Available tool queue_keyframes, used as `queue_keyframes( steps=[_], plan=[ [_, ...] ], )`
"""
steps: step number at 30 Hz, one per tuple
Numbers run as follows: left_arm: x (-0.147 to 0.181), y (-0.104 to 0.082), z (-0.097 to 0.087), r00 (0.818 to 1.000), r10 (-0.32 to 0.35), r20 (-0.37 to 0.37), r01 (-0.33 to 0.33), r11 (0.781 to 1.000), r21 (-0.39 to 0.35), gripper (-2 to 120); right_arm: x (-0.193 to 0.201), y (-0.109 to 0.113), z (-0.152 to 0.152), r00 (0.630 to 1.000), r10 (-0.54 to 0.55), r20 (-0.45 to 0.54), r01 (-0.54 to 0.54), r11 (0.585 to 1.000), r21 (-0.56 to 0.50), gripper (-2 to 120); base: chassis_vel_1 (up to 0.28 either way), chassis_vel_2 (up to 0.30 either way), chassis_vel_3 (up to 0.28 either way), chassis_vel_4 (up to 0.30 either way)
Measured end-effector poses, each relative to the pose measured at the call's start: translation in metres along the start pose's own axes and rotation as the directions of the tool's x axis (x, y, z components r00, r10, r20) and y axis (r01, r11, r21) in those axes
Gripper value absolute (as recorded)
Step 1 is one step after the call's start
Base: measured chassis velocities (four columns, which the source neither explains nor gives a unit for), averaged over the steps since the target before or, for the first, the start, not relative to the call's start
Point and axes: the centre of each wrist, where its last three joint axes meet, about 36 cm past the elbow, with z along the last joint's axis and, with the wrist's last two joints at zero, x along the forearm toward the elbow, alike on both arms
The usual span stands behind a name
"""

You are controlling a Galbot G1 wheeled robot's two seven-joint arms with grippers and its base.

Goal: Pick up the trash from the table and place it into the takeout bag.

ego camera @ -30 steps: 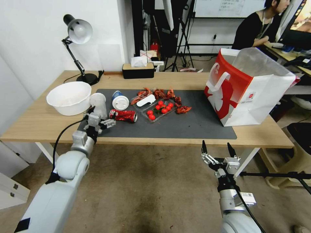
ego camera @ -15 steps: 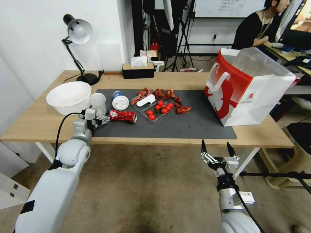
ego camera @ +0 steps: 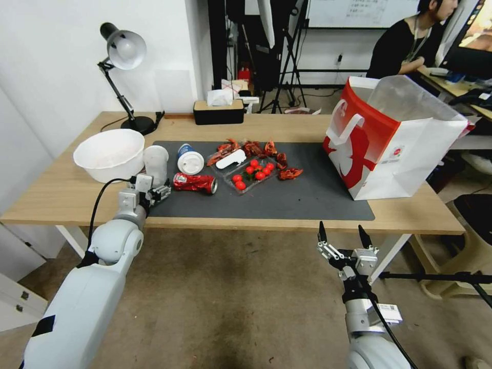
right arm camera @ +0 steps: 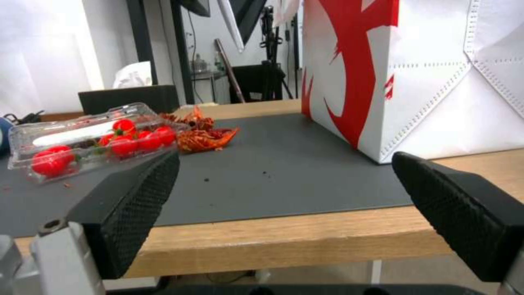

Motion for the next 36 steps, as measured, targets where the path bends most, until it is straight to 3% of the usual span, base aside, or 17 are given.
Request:
queue_keyframes(
  steps=[1, 5, 14, 24, 28, 31, 34, 36],
  plan=[
    [0.0, 0.0, 0.001, 1.0, -0.001, -0.002, 0.001, 1.0, 0.0, 62, 0.0, 0.0, 0.0, 1.0, 0.0, 0.0, 0.0, 1.0, 0.0, 97, 0.0, 0.0, 0.0, 0.0],
    [0.002, 0.001, 0.005, 1.0, 0.0, 0.002, 0.0, 1.0, -0.001, 53, 0.0, 0.001, 0.0, 1.0, 0.0, 0.0, 0.0, 1.0, 0.001, 96, 0.0, 0.0, 0.0, 0.0],
    [0.006, 0.004, 0.008, 0.999, 0.013, 0.037, -0.013, 1.0, -0.004, 53, 0.001, 0.003, 0.0, 1.0, 0.0, 0.0, 0.0, 1.0, 0.0, 96, 0.0, 0.0, 0.0, 0.0],
    [0.017, 0.006, 0.004, 0.989, 0.061, 0.132, -0.061, 0.998, -0.008, 53, 0.0, 0.006, 0.001, 1.0, -0.003, 0.002, 0.003, 1.0, -0.004, 96, 0.0, 0.0, 0.0, 0.0],
    [0.021, 0.007, 0.0, 0.972, 0.094, 0.214, -0.096, 0.995, -0.002, 53, -0.001, 0.007, 0.0, 1.0, -0.003, 0.003, 0.003, 1.0, -0.004, 95, 0.0, 0.0, 0.0, 0.0],
    [0.024, 0.007, -0.014, 0.933, 0.152, 0.326, -0.164, 0.986, 0.009, 53, -0.001, 0.007, 0.0, 1.0, -0.003, 0.003, 0.003, 1.0, -0.004, 95, 0.0, 0.0, 0.0, 0.0],
    [0.025, 0.007, -0.017, 0.921, 0.171, 0.351, -0.184, 0.983, 0.005, 53, -0.001, 0.007, 0.0, 1.0, -0.004, 0.003, 0.004, 1.0, -0.004, 95, 0.0, 0.0, 0.0, 0.0],
    [0.026, 0.005, -0.032, 0.876, 0.237, 0.419, -0.256, 0.966, -0.011, 53, -0.001, 0.007, -0.001, 1.0, -0.004, 0.005, 0.004, 1.0, -0.004, 95, 0.0, 0.0, 0.0, 0.0]
  ],
)
